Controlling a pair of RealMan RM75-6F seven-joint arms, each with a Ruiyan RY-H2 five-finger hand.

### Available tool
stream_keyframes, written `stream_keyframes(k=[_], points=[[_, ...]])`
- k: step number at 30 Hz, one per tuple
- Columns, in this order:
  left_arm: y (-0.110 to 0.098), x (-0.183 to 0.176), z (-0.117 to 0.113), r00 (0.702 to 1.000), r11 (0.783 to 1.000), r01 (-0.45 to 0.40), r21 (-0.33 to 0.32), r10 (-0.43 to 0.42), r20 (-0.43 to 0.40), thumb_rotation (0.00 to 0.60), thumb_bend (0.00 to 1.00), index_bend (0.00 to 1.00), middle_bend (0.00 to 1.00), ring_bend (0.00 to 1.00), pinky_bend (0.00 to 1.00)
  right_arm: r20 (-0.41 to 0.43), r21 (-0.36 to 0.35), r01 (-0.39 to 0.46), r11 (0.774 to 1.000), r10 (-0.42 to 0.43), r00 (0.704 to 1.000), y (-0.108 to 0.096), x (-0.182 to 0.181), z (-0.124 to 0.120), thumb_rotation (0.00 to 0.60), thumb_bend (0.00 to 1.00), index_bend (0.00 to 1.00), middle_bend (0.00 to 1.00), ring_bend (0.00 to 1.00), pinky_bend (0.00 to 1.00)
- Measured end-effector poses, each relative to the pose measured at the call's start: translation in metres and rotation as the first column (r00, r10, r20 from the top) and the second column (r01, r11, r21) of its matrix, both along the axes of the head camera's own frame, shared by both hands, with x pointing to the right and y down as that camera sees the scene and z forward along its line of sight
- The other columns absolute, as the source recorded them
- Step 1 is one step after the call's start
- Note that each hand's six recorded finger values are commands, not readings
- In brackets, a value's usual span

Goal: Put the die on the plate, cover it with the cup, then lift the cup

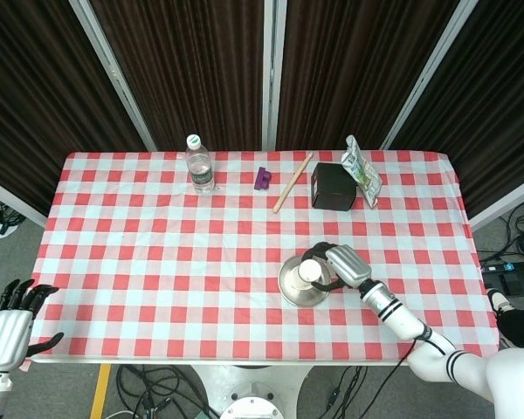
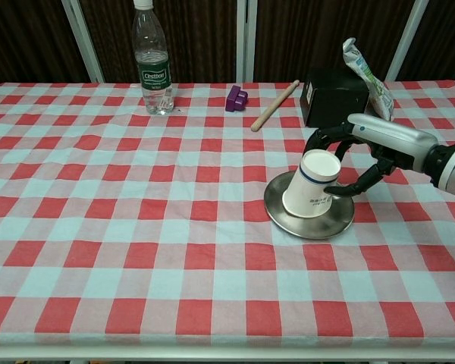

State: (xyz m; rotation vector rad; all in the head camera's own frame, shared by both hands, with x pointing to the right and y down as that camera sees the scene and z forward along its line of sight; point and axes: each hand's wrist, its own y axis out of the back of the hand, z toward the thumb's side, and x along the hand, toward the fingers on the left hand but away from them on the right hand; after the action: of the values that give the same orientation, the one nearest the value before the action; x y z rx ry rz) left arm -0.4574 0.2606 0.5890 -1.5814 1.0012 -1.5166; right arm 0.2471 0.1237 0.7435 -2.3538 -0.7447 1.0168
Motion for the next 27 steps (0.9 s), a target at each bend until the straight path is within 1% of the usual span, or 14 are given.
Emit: stream_keyframes(k=[5,8,13,15,19,21,23,27], points=[[-0.001,0.001,0.0,1.0,1.0,-0.006,0.002,0.006,-0.003,0.6,0.0,0.25,0.22,0.11,0.09,0.044,-0.006,0.041,0.999,-0.041,0.998,0.014,-0.007,-0.007,0.6,0.2,0.39,0.43,0.24,0.35],[-0.001,0.001,0.0,1.0,1.0,-0.006,0.004,0.006,-0.004,0.6,0.0,0.25,0.22,0.11,0.09,0.033,-0.003,0.027,1.0,-0.027,0.999,0.011,-0.004,-0.005,0.6,0.2,0.39,0.43,0.24,0.35],[0.001,-0.001,0.0,1.0,1.0,0.002,0.002,-0.002,-0.002,0.6,0.0,0.25,0.22,0.11,0.09,-0.011,0.001,-0.011,1.0,0.011,1.0,-0.002,0.002,0.005,0.6,0.2,0.39,0.43,0.24,0.35],[0.002,-0.002,0.0,1.0,1.0,0.005,0.001,-0.005,-0.001,0.6,0.0,0.25,0.22,0.11,0.09,-0.005,-0.002,-0.003,1.0,0.003,1.0,-0.001,0.0,0.005,0.6,0.2,0.39,0.43,0.24,0.35],[0.001,-0.001,0.0,1.0,1.0,0.003,0.002,-0.003,-0.001,0.6,0.0,0.25,0.22,0.11,0.09,0.025,-0.013,0.041,0.999,-0.041,0.999,0.01,-0.006,0.0,0.6,0.2,0.39,0.43,0.24,0.35],[0.001,0.0,0.0,1.0,1.0,-0.001,0.002,0.001,-0.002,0.6,0.0,0.25,0.22,0.11,0.09,0.033,-0.009,0.05,0.999,-0.049,0.998,0.013,-0.007,-0.002,0.6,0.2,0.39,0.43,0.24,0.35],[0.001,0.0,0.0,1.0,1.0,-0.004,0.003,0.004,-0.003,0.6,0.0,0.25,0.22,0.11,0.09,0.029,-0.006,0.038,0.999,-0.037,0.999,0.01,-0.005,-0.002,0.6,0.2,0.39,0.43,0.24,0.35],[0.001,-0.001,0.0,1.0,1.0,0.0,0.003,0.0,-0.002,0.6,0.0,0.25,0.22,0.11,0.09,-0.001,0.009,0.0,1.0,0.0,1.0,-0.001,0.001,0.004,0.6,0.2,0.39,0.43,0.24,0.35]])
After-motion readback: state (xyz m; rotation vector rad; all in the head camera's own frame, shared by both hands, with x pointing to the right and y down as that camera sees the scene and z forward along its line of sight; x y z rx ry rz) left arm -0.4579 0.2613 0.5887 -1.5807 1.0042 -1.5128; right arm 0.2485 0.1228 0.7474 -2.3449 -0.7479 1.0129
